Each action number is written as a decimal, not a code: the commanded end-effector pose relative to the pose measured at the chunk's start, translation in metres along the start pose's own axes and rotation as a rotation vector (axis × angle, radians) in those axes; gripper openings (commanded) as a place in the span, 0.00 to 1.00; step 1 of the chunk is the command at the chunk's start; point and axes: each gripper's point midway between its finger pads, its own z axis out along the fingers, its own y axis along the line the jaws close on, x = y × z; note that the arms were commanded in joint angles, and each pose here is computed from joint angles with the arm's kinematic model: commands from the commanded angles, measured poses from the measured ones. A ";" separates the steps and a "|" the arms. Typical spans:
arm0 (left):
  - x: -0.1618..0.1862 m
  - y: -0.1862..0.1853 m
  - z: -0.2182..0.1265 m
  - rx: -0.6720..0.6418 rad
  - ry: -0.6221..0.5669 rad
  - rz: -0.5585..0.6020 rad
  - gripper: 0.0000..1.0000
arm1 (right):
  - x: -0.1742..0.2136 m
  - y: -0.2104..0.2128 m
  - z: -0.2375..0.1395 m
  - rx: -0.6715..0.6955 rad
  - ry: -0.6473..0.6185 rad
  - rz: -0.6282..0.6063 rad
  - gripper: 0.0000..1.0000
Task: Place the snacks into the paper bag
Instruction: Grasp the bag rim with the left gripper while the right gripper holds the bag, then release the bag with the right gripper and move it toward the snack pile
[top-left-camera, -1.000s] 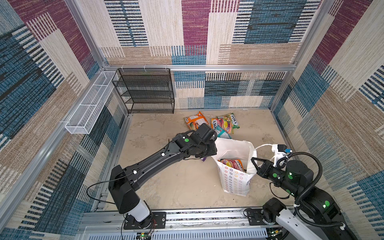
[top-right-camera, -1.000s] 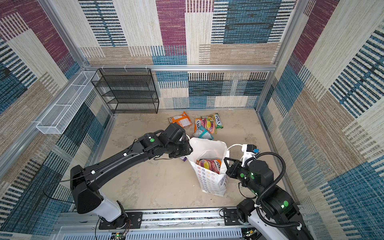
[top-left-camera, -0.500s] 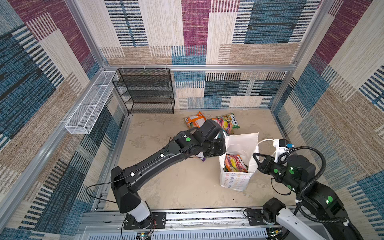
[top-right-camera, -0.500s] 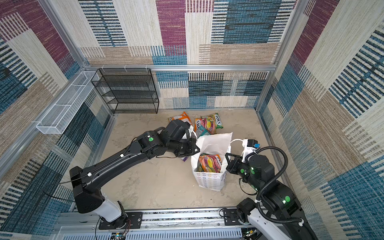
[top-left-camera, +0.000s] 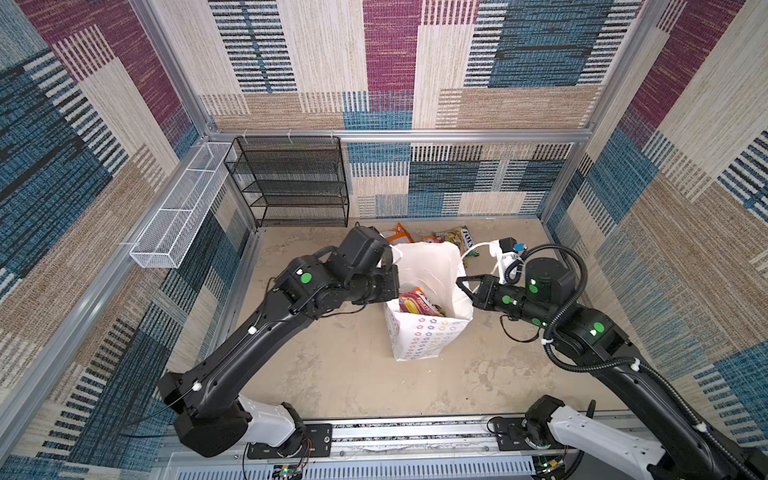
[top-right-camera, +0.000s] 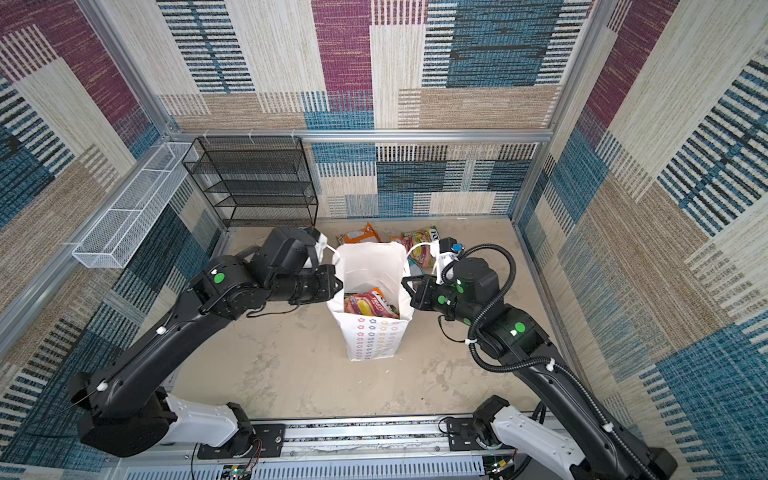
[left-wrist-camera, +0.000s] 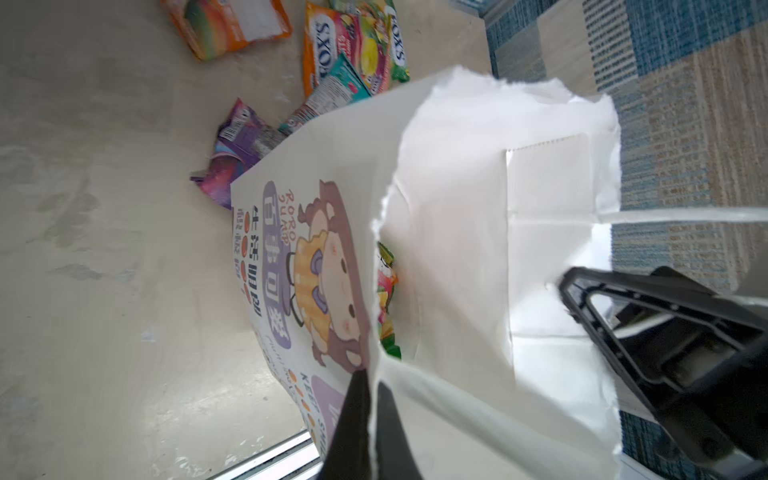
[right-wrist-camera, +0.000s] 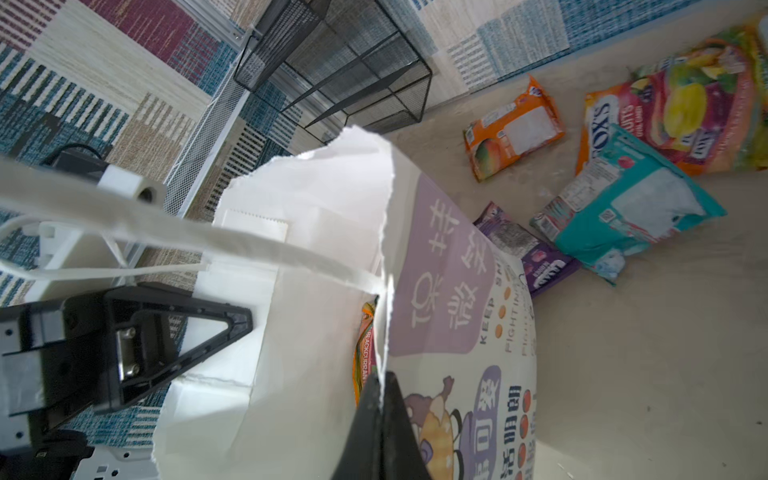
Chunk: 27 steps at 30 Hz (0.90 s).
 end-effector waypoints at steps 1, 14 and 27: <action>-0.015 0.030 -0.016 -0.071 -0.053 0.029 0.00 | -0.015 0.048 0.024 -0.103 -0.045 -0.054 0.00; -0.013 0.131 -0.026 -0.260 0.020 -0.001 0.00 | 0.014 0.086 0.130 -0.124 0.032 -0.025 0.00; -0.007 0.175 -0.004 -0.211 0.084 -0.050 0.00 | 0.050 0.078 0.177 -0.098 0.098 0.013 0.00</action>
